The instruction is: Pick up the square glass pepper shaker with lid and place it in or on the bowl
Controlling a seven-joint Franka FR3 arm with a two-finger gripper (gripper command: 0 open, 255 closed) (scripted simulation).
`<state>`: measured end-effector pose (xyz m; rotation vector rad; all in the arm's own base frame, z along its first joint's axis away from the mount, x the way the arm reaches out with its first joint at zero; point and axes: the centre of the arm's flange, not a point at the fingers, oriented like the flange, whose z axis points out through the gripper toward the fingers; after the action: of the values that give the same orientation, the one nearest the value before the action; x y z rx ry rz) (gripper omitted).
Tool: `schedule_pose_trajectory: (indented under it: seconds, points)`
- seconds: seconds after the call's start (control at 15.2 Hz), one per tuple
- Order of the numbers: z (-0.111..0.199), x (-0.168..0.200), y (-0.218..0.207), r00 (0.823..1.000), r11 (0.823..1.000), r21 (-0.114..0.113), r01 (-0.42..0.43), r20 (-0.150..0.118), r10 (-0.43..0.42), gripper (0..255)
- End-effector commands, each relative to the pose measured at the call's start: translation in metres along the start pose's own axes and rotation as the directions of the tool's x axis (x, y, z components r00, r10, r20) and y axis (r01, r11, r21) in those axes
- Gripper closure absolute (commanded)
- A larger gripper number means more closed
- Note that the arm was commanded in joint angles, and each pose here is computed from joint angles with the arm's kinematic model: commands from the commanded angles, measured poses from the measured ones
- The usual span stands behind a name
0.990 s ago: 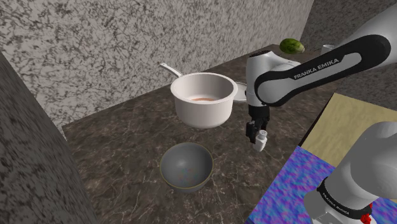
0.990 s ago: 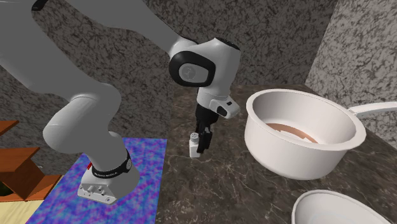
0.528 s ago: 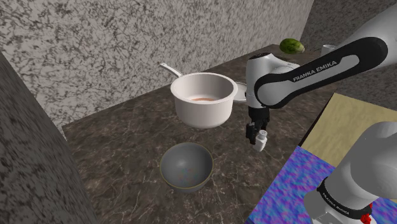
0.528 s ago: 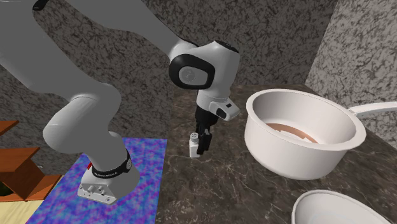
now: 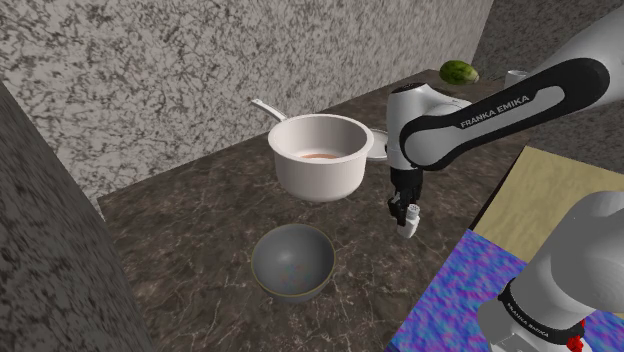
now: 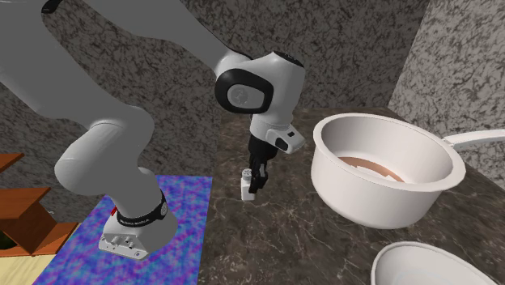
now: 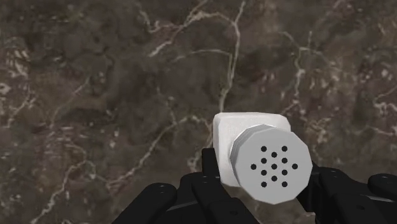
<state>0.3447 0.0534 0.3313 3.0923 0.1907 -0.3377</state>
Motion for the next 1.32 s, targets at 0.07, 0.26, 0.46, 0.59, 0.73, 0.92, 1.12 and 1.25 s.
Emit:
schedule_pose_trajectory:
  seconds: [0.07,0.26,0.46,0.59,0.73,0.92,1.12,1.25]
  points:
    - [0.000,0.000,0.000,1.000,1.000,0.000,0.000,0.001,0.000,255]
    - [-0.010,-0.002,0.000,1.000,1.000,0.000,0.000,0.001,0.000,255]
    - [-0.025,-0.006,0.000,1.000,1.000,0.000,0.000,0.001,0.000,255]
    - [-0.036,-0.008,0.000,1.000,1.000,0.000,0.000,0.001,0.000,255]
    - [-0.046,-0.010,0.001,1.000,1.000,0.000,0.000,0.001,0.000,255]
    - [-0.062,-0.014,0.001,1.000,1.000,0.000,0.000,0.001,0.000,255]
    - [-0.077,-0.017,0.001,1.000,1.000,0.000,0.000,0.001,0.000,255]
    - [-0.087,-0.020,0.001,1.000,1.000,0.000,0.000,0.001,0.000,255]
